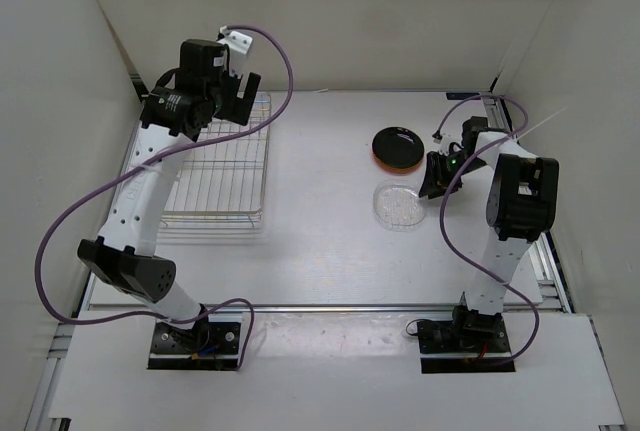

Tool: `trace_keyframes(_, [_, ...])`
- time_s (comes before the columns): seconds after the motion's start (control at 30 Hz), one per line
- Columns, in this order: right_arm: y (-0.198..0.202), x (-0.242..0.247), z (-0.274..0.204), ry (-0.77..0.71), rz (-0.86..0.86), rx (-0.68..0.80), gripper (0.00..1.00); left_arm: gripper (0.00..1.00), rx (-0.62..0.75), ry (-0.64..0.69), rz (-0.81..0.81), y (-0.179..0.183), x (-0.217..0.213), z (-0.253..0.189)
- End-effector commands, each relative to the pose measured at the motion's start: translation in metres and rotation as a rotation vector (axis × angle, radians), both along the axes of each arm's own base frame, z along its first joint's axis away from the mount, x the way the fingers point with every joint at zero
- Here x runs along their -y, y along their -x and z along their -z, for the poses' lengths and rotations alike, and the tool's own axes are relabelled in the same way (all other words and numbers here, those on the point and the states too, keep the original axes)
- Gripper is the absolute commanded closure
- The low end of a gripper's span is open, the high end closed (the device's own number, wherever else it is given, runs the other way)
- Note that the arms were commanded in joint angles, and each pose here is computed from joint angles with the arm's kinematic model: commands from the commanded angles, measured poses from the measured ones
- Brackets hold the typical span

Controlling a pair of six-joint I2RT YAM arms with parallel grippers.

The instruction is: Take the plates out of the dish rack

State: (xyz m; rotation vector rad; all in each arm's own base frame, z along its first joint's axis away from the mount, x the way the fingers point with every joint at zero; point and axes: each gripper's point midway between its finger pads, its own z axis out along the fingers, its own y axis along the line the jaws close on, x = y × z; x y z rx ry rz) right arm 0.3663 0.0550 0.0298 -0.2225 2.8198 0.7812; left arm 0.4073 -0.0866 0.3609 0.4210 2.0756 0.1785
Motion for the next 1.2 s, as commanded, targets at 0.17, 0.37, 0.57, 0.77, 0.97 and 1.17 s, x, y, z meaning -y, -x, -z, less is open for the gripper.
trace_keyframes(0.17, [-0.024,0.027,-0.066,0.065,0.036,0.185,0.35,0.00,0.016,0.082,-0.068,0.004,-0.040,0.011])
trace_keyframes(0.37, [-0.018,0.047,-0.148,0.167,0.094,0.383,0.07,0.00,-0.042,0.188,-0.111,-0.011,-0.084,0.033])
trace_keyframes(0.57, [0.011,0.040,-0.188,0.163,0.076,0.480,0.00,0.00,-0.158,0.367,-0.061,-0.050,-0.112,0.072])
trace_keyframes(0.77, [0.030,0.037,-0.190,0.183,0.066,0.488,0.00,0.00,-0.212,0.456,-0.075,-0.093,-0.134,0.103])
trace_keyframes(0.97, [0.039,0.036,-0.190,0.187,0.056,0.494,0.00,0.02,-0.284,0.489,-0.129,-0.123,-0.149,0.151])
trace_keyframes(1.17, [0.044,0.032,-0.196,0.172,0.051,0.514,0.00,0.13,-0.294,0.509,-0.154,-0.127,-0.154,0.173])
